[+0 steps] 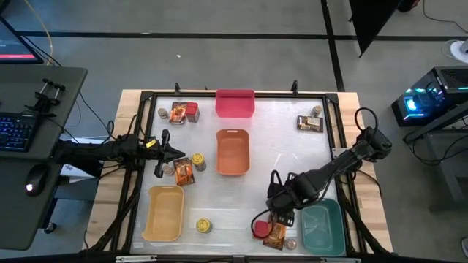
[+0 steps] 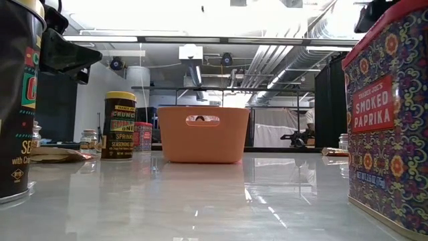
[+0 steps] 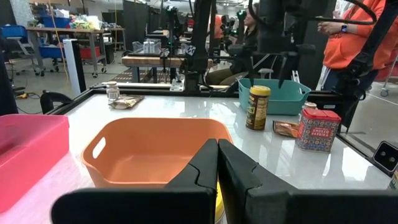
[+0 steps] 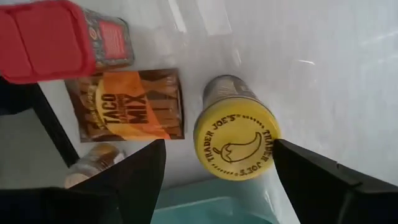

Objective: Sort spices by type
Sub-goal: Put the middle right yellow spice bottle into the green bin

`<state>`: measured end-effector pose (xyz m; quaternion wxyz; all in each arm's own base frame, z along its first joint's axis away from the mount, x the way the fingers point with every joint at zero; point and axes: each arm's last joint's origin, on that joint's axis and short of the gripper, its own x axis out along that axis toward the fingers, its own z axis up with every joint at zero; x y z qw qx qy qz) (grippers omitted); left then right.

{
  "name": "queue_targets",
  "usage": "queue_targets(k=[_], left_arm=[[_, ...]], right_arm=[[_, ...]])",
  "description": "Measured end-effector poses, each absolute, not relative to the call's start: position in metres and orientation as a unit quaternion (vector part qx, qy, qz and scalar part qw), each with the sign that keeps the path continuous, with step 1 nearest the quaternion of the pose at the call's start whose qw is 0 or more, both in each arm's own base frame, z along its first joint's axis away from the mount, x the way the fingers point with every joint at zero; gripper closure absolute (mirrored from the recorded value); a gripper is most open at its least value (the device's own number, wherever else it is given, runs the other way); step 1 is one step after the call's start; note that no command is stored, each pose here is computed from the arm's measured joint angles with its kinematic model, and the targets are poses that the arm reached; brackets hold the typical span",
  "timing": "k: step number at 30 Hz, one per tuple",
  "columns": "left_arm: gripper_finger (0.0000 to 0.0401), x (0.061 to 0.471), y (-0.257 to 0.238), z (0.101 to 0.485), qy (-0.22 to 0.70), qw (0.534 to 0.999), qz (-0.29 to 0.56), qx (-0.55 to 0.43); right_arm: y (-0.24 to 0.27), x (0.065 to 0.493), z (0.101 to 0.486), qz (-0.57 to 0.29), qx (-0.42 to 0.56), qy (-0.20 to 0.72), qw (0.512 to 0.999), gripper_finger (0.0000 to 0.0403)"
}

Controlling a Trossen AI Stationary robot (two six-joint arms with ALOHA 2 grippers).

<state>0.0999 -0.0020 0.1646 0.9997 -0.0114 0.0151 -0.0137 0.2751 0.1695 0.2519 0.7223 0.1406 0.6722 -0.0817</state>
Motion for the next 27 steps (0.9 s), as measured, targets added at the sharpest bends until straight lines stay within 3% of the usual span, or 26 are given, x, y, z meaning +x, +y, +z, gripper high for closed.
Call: queue_targets(k=[27], left_arm=[[0.0401, 0.100, -0.002, 0.165, 0.015, 1.000, -0.014, -0.011]], right_arm=[[0.170, 0.271, 0.260, -0.095, 0.053, 0.654, 0.748, 0.0110]])
